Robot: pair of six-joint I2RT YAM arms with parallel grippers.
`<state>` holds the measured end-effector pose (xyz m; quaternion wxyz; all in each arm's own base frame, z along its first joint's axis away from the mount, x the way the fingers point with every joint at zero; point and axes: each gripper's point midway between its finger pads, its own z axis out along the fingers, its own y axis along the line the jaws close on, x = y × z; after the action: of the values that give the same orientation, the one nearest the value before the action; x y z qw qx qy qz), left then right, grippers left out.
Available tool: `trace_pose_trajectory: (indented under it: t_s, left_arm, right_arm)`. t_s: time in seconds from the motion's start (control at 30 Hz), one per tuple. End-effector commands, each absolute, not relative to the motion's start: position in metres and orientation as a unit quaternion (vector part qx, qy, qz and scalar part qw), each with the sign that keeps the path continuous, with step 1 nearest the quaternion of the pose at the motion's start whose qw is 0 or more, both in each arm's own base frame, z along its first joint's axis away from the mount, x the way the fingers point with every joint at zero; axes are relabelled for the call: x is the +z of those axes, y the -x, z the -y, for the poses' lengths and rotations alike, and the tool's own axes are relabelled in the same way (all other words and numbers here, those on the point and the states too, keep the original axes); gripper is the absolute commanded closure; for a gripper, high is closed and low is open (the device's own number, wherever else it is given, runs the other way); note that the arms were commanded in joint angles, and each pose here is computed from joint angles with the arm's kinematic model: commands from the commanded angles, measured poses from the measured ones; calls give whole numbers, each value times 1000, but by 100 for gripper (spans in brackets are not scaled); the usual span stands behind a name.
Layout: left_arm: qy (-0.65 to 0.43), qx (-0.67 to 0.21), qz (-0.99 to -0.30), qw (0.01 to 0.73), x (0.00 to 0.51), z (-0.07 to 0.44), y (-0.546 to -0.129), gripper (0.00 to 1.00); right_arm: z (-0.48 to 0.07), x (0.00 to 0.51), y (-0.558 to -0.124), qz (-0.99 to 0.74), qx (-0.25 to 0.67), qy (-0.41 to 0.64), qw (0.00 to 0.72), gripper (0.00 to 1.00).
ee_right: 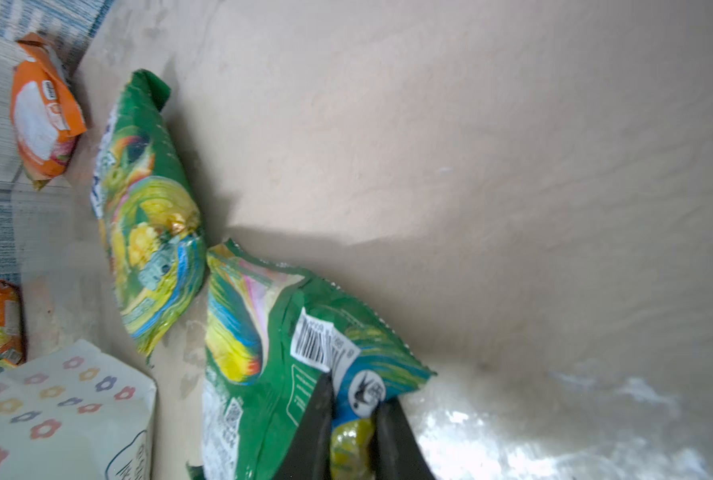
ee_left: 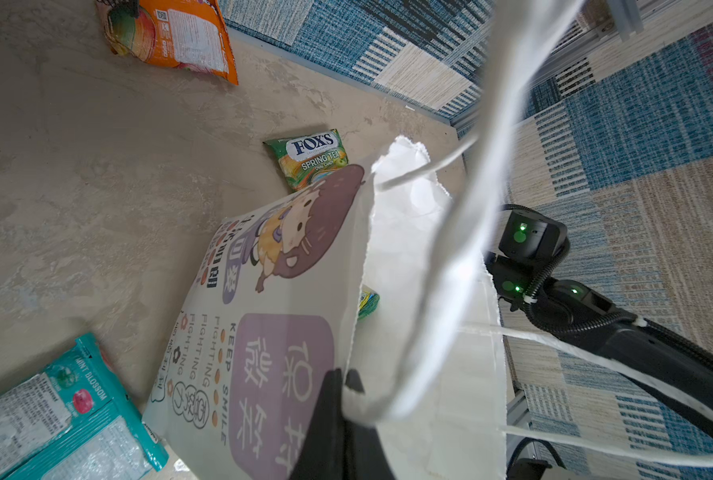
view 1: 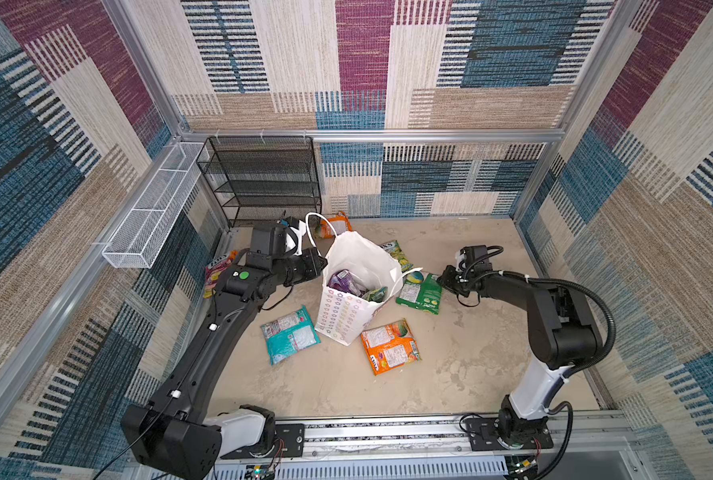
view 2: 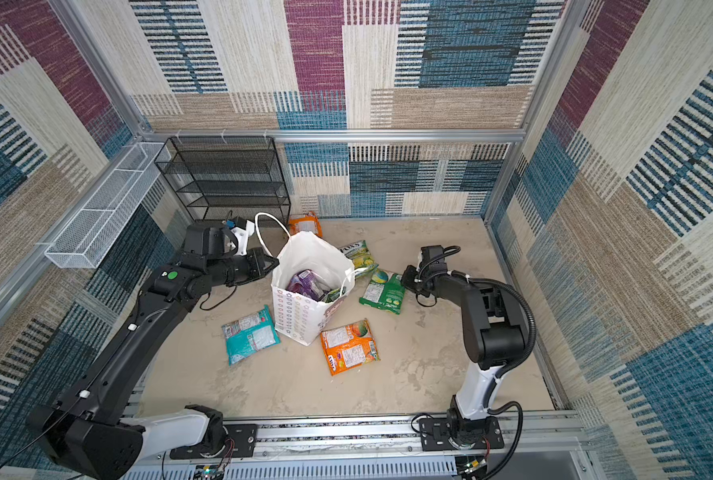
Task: Place the snacks into the paper bag
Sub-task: 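Close the right gripper on the green spring tea packet's edge and lift, then carry the green spring tea packet with the right gripper over the bag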
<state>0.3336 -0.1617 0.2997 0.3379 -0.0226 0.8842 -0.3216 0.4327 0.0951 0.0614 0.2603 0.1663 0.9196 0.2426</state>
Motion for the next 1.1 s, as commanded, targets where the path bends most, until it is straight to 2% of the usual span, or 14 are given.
trace_pose_trajectory:
  t_s: [0.0, 0.23, 0.77, 1.07]
  left_arm:
    - [13, -326, -874, 361, 311, 163, -338, 100]
    - [12, -326, -873, 363, 313, 163, -337, 100]
    - [10, -335, -870, 362, 316, 165, -335, 100]
    - [11, -335, -870, 362, 316, 165, -335, 100]
  right_arm:
    - [-101, 89, -433, -906, 271, -167, 280, 89]
    - [-96, 151, -422, -883, 280, -166, 338, 95]
    - [-95, 302, -378, -811, 330, -143, 462, 96]
    - [-123, 403, -366, -769, 357, -97, 522, 97]
